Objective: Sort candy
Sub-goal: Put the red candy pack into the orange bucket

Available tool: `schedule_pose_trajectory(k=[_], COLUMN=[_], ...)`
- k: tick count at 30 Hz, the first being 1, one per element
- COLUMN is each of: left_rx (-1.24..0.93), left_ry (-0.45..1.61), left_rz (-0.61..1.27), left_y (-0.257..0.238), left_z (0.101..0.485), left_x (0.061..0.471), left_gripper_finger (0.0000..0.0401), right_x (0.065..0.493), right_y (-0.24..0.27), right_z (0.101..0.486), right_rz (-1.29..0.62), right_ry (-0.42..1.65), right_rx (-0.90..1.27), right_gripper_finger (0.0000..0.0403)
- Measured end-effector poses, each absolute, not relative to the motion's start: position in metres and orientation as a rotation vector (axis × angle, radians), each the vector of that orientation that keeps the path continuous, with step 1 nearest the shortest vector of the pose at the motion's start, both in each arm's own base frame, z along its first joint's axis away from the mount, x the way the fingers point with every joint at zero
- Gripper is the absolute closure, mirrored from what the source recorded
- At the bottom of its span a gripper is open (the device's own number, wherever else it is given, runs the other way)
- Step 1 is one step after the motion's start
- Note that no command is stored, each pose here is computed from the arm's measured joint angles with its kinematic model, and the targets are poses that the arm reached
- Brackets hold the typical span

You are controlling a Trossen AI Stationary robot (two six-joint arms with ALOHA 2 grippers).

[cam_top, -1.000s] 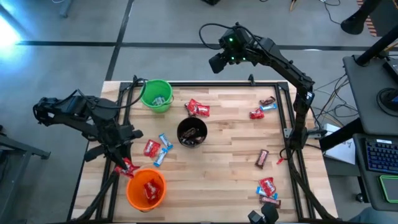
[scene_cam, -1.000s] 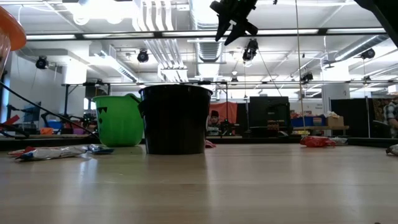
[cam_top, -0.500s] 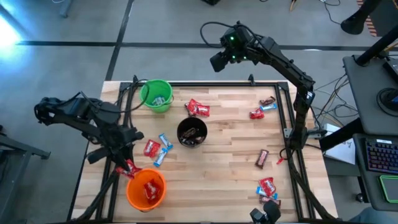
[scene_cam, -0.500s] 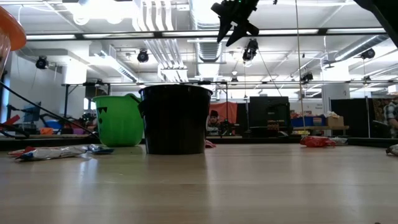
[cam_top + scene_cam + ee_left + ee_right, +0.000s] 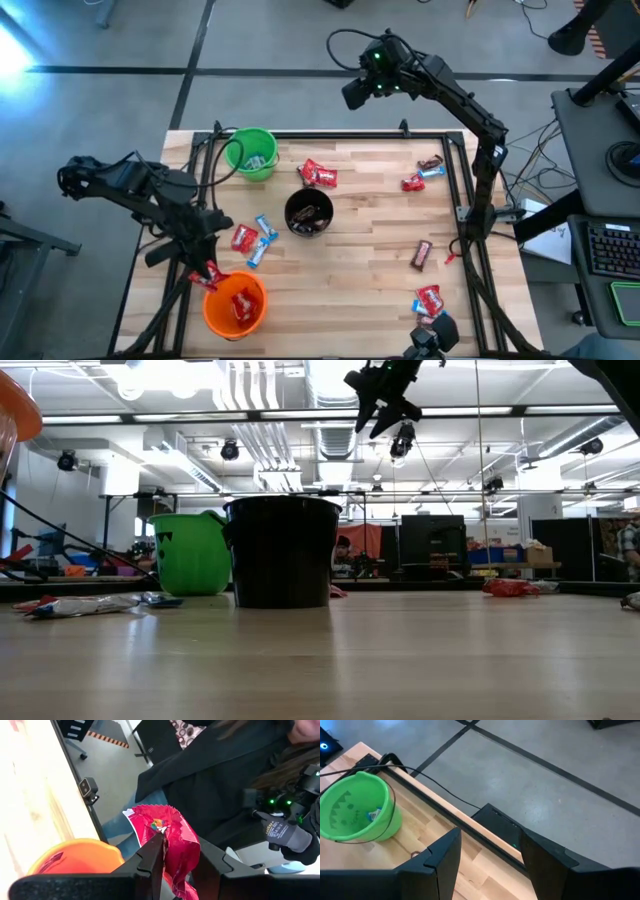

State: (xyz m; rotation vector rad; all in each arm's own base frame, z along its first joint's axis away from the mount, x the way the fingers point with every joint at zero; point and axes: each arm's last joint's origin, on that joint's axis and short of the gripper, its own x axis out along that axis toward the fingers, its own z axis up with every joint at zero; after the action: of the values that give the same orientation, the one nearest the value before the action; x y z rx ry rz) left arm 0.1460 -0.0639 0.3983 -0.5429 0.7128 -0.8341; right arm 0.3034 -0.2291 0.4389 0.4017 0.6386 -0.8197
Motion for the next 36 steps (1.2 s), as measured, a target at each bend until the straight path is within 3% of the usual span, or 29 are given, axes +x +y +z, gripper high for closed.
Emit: schedule_pose_trajectory(k=[17,30,36], left_rx=[-0.660,-0.704,-0.717], left_ry=[0.901,0.896,0.886], left_rz=[-0.724,-0.740,-0.785], left_y=[-0.066,-0.068,-0.076], left_z=[0.361,0.362,0.366], left_x=[0.152,0.154,0.153], left_gripper_finger=[0.0329,0.0264,0.0254], right_x=[0.301,0.301,0.301], right_y=[-0.228,-0.228,-0.228], right_z=[0.436,0.436,0.436], right_rz=[-0.821,-0.821,-0.821], right_ry=[0.681,0.681,0.682], right_rx=[0.412,0.412,0.412], right_gripper_finger=[0.0211,0.0211,0.0211])
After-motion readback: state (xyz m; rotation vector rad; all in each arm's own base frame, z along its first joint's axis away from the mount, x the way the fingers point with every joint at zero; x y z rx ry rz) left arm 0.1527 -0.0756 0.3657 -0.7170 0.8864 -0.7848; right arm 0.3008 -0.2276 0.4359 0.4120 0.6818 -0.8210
